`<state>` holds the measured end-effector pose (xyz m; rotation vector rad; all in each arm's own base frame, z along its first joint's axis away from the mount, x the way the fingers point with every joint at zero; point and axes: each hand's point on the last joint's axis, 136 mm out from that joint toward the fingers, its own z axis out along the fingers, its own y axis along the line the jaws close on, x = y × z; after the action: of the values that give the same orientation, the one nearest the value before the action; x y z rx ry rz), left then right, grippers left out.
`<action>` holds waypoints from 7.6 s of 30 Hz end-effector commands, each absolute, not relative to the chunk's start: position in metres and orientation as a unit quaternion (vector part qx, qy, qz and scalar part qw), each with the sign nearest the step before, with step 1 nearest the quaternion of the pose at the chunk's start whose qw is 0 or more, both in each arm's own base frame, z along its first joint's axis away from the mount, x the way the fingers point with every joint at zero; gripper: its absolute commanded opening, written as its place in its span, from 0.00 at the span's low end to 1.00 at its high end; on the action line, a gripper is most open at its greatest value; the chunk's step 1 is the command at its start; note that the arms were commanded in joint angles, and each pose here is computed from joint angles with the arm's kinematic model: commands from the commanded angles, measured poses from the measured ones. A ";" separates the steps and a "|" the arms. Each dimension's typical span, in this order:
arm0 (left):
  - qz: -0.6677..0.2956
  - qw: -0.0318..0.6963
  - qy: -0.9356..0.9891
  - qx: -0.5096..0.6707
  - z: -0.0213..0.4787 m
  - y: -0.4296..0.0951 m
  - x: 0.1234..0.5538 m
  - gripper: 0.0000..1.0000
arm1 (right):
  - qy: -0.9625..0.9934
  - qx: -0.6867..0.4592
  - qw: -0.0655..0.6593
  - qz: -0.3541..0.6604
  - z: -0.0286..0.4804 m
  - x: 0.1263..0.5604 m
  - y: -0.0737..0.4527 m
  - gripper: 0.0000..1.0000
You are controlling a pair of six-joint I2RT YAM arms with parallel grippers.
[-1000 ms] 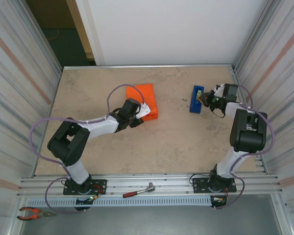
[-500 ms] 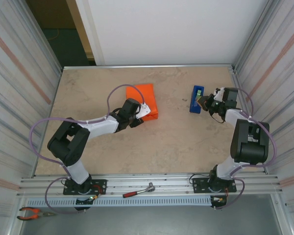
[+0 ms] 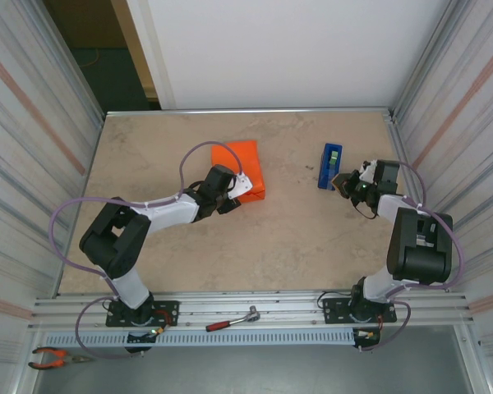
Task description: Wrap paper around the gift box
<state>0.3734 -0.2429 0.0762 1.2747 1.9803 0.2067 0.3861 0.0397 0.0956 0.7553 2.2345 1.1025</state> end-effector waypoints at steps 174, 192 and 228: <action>0.090 0.324 0.780 0.528 0.048 -0.239 0.357 0.67 | 0.772 0.023 0.390 0.501 0.082 0.347 0.302 0.32; 0.090 0.323 0.780 0.528 0.048 -0.239 0.357 0.67 | 0.775 0.032 0.392 0.495 0.082 0.343 0.293 0.35; 0.090 0.323 0.780 0.528 0.048 -0.240 0.357 0.67 | 0.808 -0.012 0.316 0.497 0.069 0.347 0.319 0.00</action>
<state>0.3731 -0.2440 0.0747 1.2876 1.9766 0.2384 0.3370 0.3161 0.0609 -0.0436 2.1658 1.2748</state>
